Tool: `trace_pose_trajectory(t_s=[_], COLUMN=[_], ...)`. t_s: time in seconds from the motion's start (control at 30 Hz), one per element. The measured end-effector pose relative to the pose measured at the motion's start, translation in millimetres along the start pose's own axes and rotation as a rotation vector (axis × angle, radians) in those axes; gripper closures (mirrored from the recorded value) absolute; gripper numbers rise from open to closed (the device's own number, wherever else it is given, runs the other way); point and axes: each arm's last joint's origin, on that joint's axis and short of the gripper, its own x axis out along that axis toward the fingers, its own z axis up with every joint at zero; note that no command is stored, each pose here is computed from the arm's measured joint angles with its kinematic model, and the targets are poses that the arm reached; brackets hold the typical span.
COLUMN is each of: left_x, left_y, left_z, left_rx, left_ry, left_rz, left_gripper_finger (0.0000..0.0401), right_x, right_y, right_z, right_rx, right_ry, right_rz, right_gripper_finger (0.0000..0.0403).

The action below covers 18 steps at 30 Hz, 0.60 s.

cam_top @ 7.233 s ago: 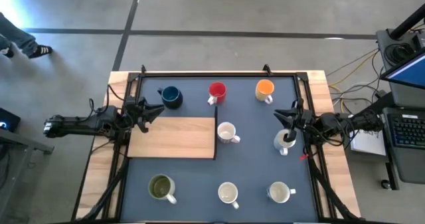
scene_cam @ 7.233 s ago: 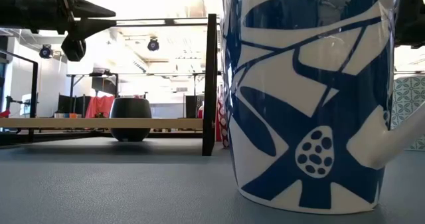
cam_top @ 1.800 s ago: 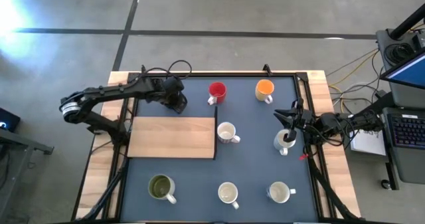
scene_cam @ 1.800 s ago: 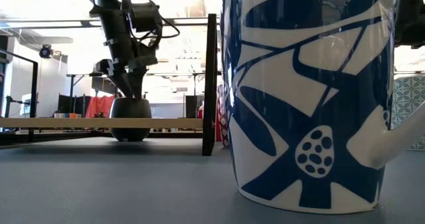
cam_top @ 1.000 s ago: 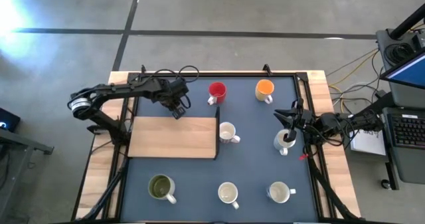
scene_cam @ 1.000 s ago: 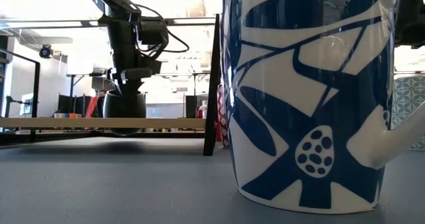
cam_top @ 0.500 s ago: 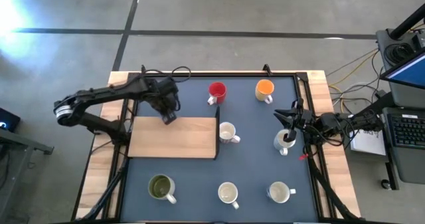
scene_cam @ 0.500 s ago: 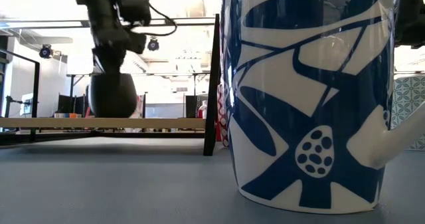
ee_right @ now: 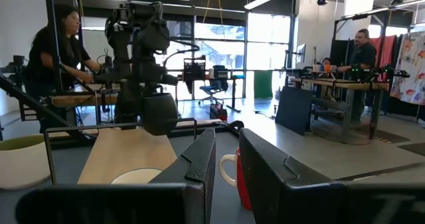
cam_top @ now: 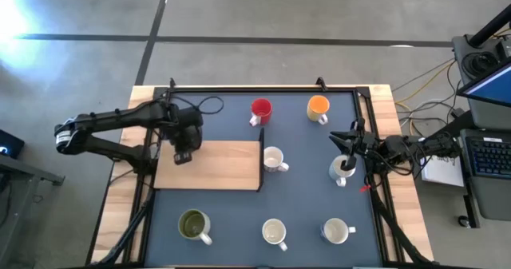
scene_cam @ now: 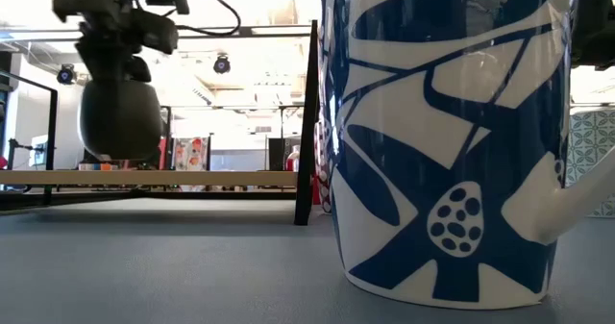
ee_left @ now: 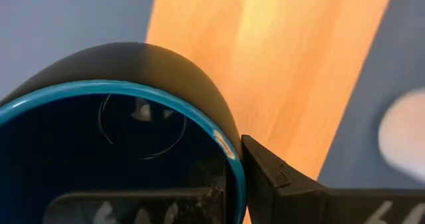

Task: Place coffee mugs
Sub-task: Put the black mug on the shelf

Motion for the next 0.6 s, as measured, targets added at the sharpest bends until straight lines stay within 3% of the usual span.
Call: trace_pose_trajectory(t_s=[0.3,0.6], left_x=[10.4,13.2], left_y=[-3.0,-4.1], left_z=[-3.4,-4.9], left_rx=[0.008,0.059], left_ry=[0.187,0.211], left_rz=[-0.007,-0.017], left_gripper_finger=[0.0392,0.0392], right_x=[0.0,0.0], right_y=[0.0,0.0], right_z=[0.0,0.0], right_rx=[0.000,0.000], right_ry=[0.000,0.000], right_rz=[0.000,0.000], right_gripper_finger=[0.0344,0.0344])
